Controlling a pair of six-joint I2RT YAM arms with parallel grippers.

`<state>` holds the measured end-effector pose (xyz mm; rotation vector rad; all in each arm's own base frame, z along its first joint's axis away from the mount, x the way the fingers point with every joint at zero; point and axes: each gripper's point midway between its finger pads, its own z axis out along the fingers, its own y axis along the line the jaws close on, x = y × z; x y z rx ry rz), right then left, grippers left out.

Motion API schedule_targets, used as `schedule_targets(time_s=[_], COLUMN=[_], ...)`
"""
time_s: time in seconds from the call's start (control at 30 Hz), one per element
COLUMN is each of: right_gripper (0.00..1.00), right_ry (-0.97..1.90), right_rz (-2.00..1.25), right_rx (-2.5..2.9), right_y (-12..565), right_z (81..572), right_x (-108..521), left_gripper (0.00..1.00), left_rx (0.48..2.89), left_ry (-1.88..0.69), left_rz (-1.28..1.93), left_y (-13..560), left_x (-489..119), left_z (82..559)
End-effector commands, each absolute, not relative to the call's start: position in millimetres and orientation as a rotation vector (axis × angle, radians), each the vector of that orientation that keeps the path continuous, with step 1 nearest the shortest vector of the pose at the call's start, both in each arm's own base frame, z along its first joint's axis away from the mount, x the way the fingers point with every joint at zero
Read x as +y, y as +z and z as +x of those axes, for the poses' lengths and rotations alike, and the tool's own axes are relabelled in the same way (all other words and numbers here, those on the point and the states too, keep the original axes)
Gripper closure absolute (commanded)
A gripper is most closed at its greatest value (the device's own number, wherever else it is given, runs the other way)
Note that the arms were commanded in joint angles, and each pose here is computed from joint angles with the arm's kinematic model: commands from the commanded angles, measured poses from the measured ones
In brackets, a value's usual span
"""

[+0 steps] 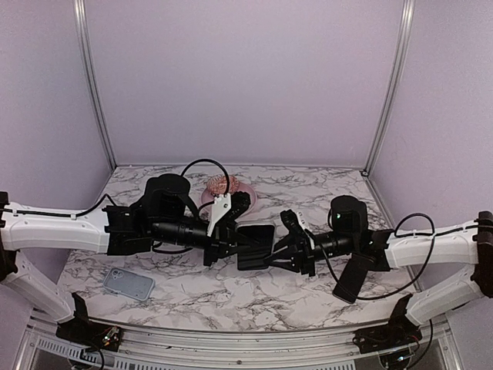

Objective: Put the phone into the phone case

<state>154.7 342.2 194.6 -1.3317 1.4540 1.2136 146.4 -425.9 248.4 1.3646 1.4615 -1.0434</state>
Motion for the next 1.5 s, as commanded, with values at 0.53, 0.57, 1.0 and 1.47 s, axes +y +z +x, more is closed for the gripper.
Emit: schedule_targets(time_s=[0.53,0.57,1.0,1.47], right_gripper=[1.0,1.0,1.0,0.84], right_ry=[1.352,1.355,1.412,1.249], right_rz=[-1.078,-1.047,-0.52,-0.23], right_rx=[1.679,1.737,2.332,2.586], right_y=[238,234,126,33], right_z=[214,221,294,319], right_x=[313,310,269,218], left_gripper=[0.14,0.13,0.11,0.1], left_rx=[1.656,1.676,1.889,2.037], left_ry=[-0.529,-0.493,-0.38,-0.395], left_rz=[0.687,0.626,0.584,0.568], left_y=[283,284,235,194], left_x=[-357,-346,-324,-314], left_z=[258,266,288,293])
